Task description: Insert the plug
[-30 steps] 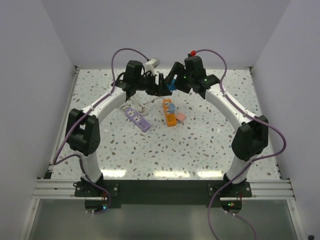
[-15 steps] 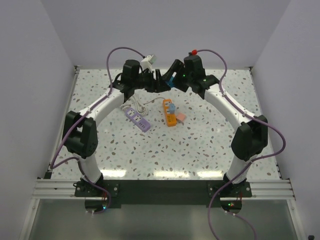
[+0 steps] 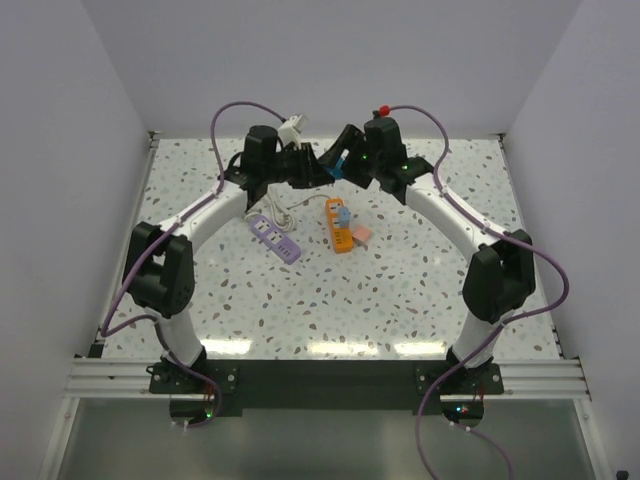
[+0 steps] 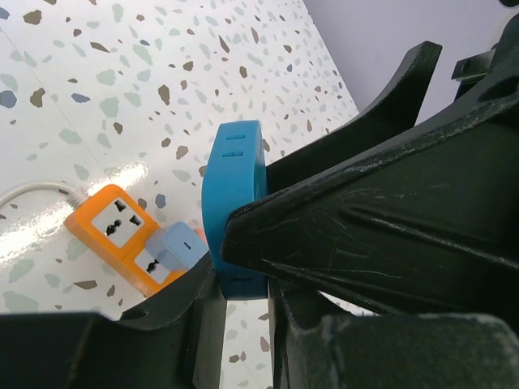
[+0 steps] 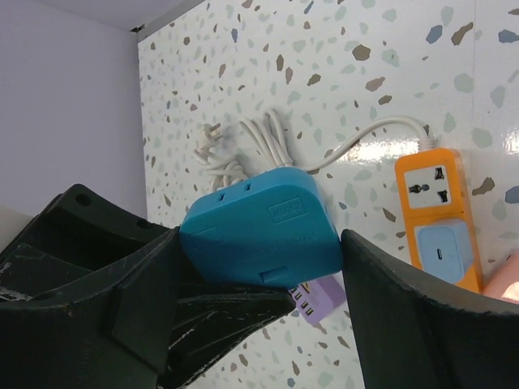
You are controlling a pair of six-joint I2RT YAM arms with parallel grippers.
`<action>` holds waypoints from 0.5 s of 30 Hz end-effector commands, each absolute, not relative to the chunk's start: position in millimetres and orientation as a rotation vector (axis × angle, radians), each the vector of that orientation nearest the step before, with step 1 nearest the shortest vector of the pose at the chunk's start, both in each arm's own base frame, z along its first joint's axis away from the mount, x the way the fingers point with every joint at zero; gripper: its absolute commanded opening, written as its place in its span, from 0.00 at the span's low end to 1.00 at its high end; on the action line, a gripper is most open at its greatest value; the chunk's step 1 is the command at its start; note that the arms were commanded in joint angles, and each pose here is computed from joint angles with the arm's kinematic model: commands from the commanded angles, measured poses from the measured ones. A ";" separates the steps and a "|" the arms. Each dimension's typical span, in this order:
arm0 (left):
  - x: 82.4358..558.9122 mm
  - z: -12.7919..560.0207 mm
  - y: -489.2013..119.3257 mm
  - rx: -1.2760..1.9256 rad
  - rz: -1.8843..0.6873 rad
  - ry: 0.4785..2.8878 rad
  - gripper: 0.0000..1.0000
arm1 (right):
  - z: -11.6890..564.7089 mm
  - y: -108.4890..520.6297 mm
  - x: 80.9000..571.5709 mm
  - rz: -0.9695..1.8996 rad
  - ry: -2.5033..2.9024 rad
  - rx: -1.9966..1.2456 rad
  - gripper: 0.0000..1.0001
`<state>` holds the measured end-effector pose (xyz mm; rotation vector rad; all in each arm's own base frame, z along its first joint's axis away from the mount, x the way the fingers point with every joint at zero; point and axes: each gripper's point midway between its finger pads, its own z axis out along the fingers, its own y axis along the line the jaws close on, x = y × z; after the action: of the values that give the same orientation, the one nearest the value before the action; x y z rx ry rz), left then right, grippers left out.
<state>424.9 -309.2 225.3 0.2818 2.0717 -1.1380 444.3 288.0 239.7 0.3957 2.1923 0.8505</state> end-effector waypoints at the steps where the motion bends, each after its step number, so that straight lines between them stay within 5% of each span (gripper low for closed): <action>1: 414.7 287.8 -314.6 0.429 -1.212 1.807 0.00 | 250.1 302.1 423.3 0.950 2.190 0.323 0.12; 7: 395.1 281.9 -289.9 0.543 -1.297 1.779 0.00 | 269.7 257.1 442.9 1.009 2.047 0.345 0.65; 15: 386.0 276.1 -277.7 0.698 -1.369 1.769 0.00 | 320.2 221.2 447.7 0.992 1.836 0.004 0.90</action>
<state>395.0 -286.3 235.3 0.5377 1.9222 -1.3459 438.5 252.4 265.6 0.1703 2.0545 1.0404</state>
